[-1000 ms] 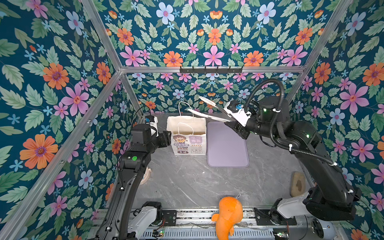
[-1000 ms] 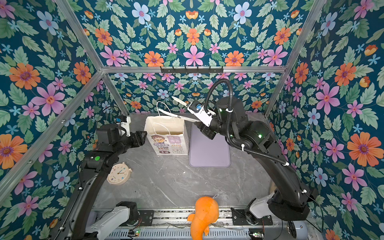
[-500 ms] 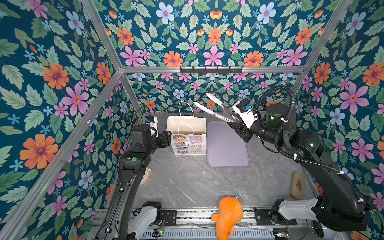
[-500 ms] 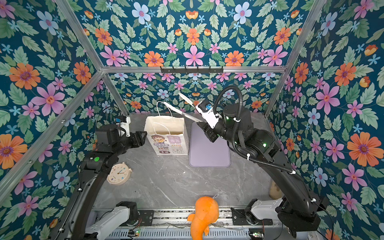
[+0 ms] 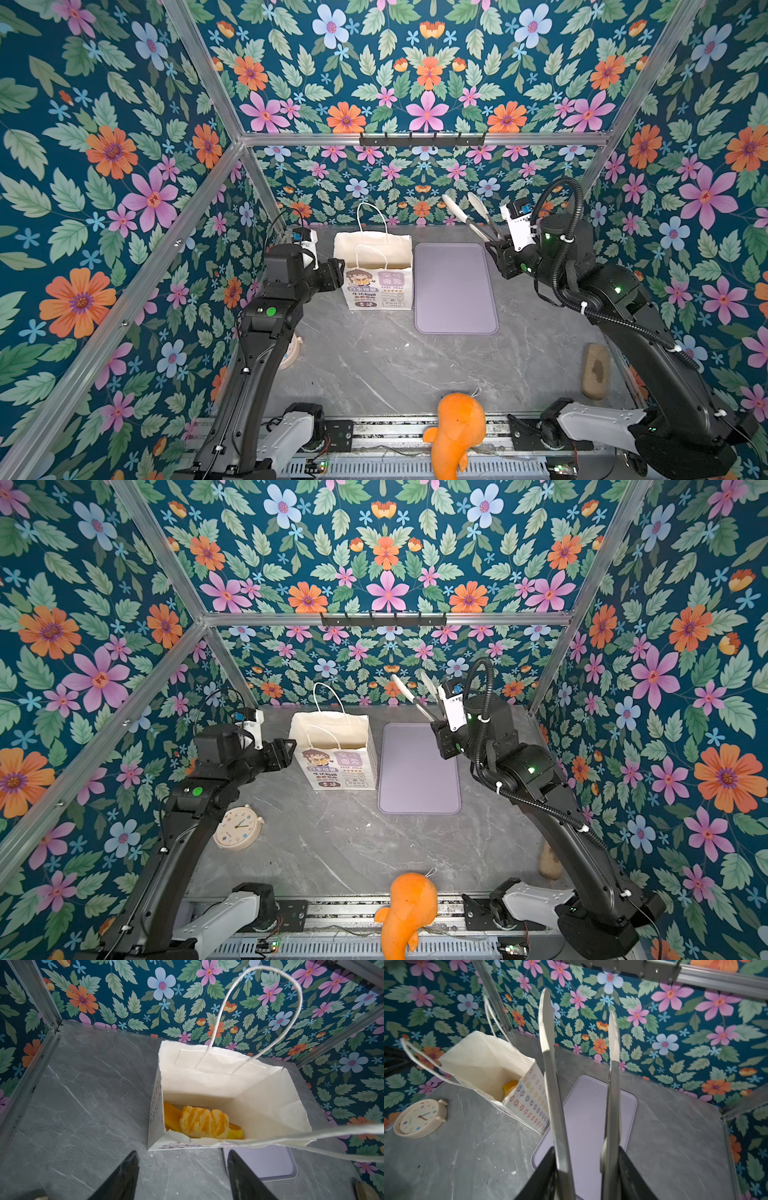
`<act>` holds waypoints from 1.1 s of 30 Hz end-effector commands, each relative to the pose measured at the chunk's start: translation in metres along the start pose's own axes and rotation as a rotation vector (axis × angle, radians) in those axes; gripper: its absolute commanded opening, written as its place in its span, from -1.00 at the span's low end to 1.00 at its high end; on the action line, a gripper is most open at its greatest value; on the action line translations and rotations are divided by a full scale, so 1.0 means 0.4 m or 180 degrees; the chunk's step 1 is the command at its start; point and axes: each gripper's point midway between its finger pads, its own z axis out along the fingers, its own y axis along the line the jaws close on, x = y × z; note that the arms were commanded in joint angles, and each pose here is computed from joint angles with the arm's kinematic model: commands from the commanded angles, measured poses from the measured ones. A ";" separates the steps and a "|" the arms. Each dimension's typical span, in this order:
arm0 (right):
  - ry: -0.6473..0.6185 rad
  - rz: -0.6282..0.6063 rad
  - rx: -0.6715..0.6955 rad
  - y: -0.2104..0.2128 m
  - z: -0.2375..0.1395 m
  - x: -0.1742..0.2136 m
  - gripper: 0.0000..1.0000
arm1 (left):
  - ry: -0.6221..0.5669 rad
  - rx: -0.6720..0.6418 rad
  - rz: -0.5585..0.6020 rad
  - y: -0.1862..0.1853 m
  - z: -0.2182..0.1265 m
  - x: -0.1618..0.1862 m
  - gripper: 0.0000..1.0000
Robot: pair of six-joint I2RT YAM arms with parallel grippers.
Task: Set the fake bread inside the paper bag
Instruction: 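Withdraw the open tongs from the bag toward the tray's far side, then lower the tongs and set them on the table beside the tray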
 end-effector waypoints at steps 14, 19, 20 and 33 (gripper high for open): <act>0.0805 0.0714 0.1015 -0.223 0.156 0.289 -0.13 | -0.0343 -0.0018 0.0020 -0.006 -0.022 -0.065 0.32; 0.1168 0.0802 0.1162 -0.251 0.213 0.389 -0.14 | -0.0672 -0.0395 0.0038 0.039 -0.072 -0.102 0.38; 0.1228 0.0833 0.1180 -0.255 0.223 0.409 -0.14 | -0.0716 -0.0488 0.0043 0.051 -0.079 -0.109 0.40; 0.1608 0.1108 0.1293 -0.319 0.297 0.560 -0.15 | -0.1152 -0.1630 -0.0113 0.234 -0.108 -0.098 0.55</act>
